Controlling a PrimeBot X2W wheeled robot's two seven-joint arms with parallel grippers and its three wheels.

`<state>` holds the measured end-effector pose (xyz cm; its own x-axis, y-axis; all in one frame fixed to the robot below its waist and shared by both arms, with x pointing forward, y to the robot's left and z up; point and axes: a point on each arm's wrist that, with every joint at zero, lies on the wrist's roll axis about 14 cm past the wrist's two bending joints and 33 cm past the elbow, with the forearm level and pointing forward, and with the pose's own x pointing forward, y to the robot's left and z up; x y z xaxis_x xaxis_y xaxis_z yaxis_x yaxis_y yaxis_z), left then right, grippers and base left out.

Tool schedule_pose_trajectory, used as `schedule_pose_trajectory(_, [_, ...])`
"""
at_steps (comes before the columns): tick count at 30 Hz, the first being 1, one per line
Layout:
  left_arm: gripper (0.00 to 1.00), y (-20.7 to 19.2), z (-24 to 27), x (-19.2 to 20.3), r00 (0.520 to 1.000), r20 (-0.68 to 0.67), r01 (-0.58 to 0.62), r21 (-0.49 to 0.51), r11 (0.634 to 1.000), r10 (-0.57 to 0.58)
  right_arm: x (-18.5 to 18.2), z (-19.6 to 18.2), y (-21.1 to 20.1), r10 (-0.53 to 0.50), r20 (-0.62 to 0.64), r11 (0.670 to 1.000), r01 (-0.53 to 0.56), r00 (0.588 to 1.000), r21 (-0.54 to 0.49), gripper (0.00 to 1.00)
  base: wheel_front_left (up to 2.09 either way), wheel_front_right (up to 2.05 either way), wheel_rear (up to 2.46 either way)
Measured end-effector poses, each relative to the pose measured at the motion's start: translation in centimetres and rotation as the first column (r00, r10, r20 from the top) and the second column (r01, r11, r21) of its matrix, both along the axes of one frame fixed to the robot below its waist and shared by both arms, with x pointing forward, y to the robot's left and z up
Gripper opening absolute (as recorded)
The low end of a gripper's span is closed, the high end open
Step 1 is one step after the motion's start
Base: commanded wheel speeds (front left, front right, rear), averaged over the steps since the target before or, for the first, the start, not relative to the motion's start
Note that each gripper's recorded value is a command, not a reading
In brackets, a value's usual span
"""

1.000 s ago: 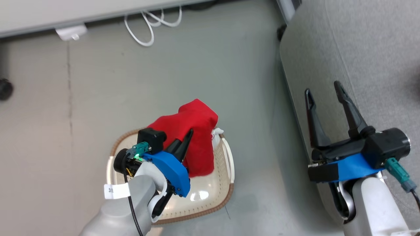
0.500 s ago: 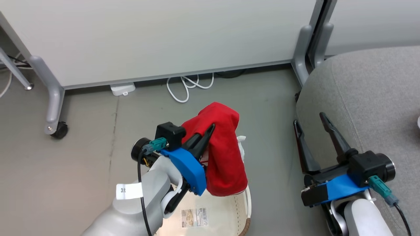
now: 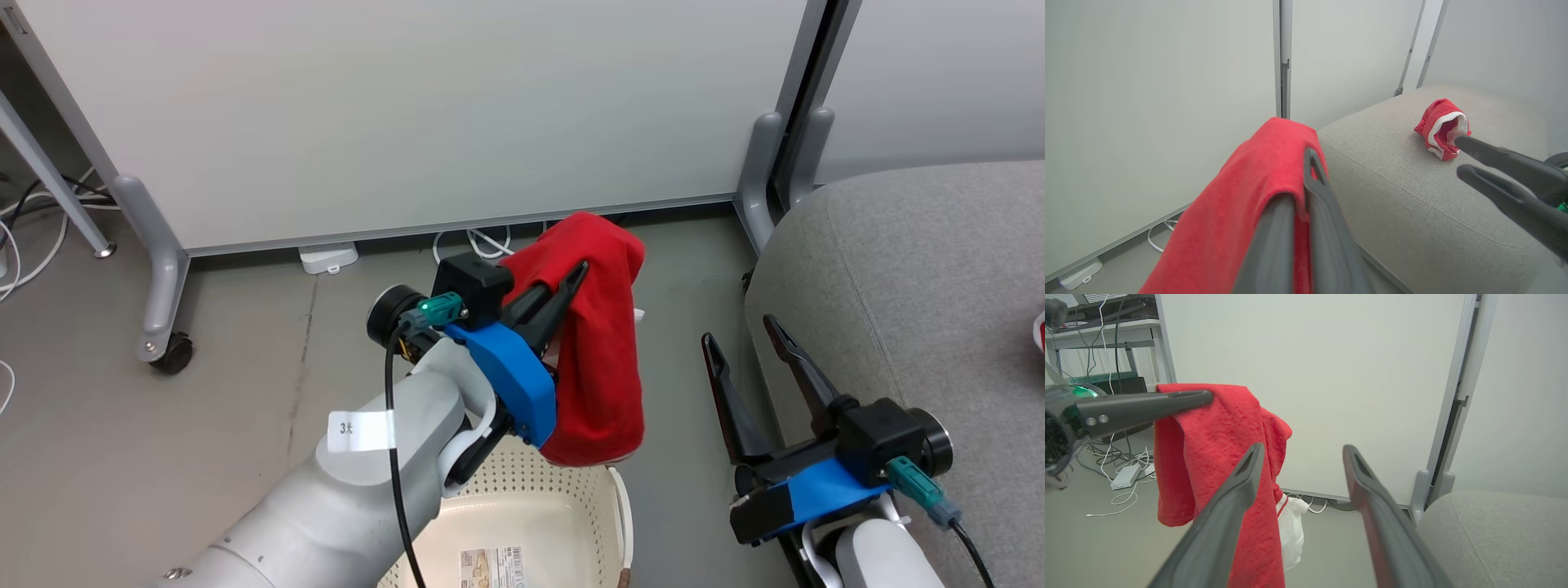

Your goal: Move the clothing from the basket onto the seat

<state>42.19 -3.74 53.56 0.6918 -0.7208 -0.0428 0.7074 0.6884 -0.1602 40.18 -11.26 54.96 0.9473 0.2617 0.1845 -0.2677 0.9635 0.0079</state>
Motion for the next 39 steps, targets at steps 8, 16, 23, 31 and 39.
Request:
schedule_pose_trajectory(8, [0.0, -0.5, 0.3, 0.2, 1.0, 0.003, 0.015, 0.015, 1.0, -0.015, -0.2, -0.2, 0.1, 0.006, -0.008, 1.0, -0.006, 1.0, 0.006, 1.0, 0.0, 0.0, 0.0])
schedule_pose_trajectory(16, [0.0, -0.8, -0.1, 0.1, 1.0, -0.013, 0.021, 0.013, 1.0, -0.021, -0.3, -0.9, 0.8, 0.026, -0.033, 1.0, -0.026, 0.999, 0.001, 1.0, 0.0, 0.0, 0.0])
schedule_pose_trajectory(23, [0.0, -1.0, -0.4, 0.1, 0.999, -0.024, 0.028, 0.012, 1.0, -0.028, -0.5, -2.9, 3.8, 0.116, -0.106, 0.993, -0.117, 0.988, -0.003, 1.0, 0.0, 0.0, 0.0])
schedule_pose_trajectory(31, [0.0, -1.1, -0.5, 0.2, 0.999, -0.026, 0.037, 0.018, 0.999, -0.036, 0.6, -4.7, 6.9, 0.211, -0.175, 0.977, -0.215, 0.962, -0.006, 1.0, 0.0, 0.0, 0.0])
schedule_pose_trajectory(39, [0.0, -1.0, -0.5, 0.3, 0.999, -0.026, 0.041, 0.019, 0.999, -0.04, 2.3, -5.5, 8.6, 0.26, -0.208, 0.963, -0.27, 0.943, -0.02, 1.0, 0.0, 0.0, 0.0])
